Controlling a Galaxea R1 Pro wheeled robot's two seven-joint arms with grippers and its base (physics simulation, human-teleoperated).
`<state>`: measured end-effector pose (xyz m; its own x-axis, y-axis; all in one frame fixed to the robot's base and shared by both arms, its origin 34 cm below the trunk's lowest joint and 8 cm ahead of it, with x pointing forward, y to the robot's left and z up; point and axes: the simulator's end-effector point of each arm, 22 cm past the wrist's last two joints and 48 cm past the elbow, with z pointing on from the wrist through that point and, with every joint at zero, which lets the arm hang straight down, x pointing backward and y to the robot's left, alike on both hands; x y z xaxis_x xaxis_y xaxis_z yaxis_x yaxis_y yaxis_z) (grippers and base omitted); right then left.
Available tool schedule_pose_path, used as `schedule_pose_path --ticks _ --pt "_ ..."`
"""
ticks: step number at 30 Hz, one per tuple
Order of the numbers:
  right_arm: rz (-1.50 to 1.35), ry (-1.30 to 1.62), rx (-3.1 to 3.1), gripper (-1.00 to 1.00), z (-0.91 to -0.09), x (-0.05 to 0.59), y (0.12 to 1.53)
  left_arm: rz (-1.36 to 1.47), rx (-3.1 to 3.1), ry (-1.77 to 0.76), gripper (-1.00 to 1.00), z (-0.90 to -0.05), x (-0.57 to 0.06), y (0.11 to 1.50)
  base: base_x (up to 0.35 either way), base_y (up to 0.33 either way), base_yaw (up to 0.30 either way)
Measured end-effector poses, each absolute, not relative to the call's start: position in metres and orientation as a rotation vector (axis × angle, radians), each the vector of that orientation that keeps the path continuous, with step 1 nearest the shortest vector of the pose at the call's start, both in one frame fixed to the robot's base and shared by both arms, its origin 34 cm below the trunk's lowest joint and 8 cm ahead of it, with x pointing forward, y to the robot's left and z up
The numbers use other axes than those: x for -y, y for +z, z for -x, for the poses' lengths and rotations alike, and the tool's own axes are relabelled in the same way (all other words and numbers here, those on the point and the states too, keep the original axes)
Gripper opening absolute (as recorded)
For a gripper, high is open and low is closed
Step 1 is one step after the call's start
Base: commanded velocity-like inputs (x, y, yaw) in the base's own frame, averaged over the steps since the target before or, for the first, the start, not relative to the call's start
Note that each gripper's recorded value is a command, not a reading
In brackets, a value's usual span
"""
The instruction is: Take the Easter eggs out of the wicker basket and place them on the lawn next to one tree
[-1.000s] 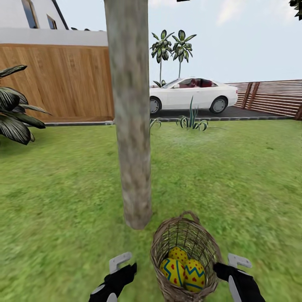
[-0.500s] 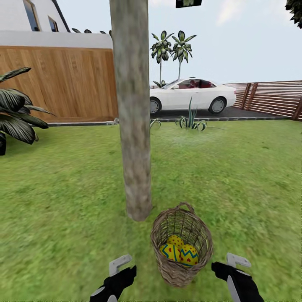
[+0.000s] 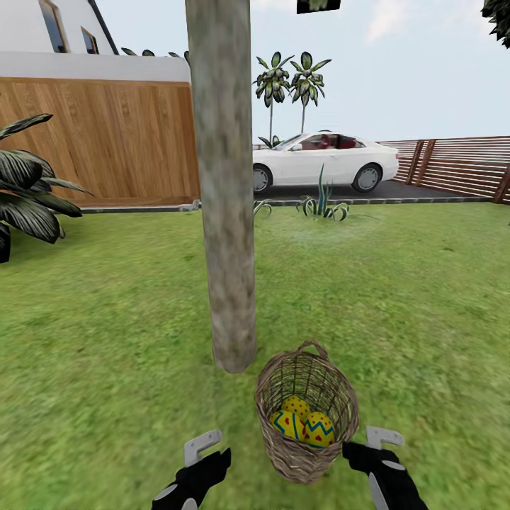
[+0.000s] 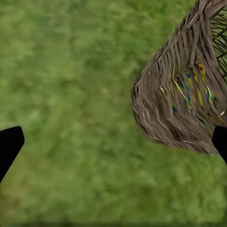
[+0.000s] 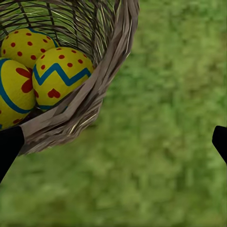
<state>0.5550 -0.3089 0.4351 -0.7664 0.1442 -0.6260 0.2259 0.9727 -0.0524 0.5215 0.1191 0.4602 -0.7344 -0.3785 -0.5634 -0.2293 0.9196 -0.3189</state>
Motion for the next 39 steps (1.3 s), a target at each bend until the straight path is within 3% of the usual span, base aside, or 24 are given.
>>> schedule_pose_path --ticks 12,22,29,31,39 --pt "-0.256 -0.169 -2.455 1.00 -0.555 0.310 0.436 0.430 -2.423 -0.302 1.00 -0.522 -0.119 0.460 -0.027 0.024 0.000" --pt "-0.256 -0.169 -2.364 1.00 -0.594 0.316 0.516 0.385 -2.418 -0.297 1.00 -0.529 -0.118 0.475 -0.174 0.248 0.000" --pt "-0.261 -0.149 -2.418 1.00 -0.596 0.303 0.542 0.242 -2.476 -0.247 1.00 -0.534 -0.126 0.507 0.096 0.285 0.000" --pt "-0.250 -0.125 -2.559 1.00 -0.594 0.291 0.536 0.282 -2.558 -0.066 1.00 -0.531 -0.189 0.503 0.301 0.150 0.000" --pt "-0.228 -0.099 -2.729 1.00 -0.612 0.280 0.513 0.229 -2.608 0.116 1.00 -0.552 -0.261 0.520 0.322 0.064 0.000"
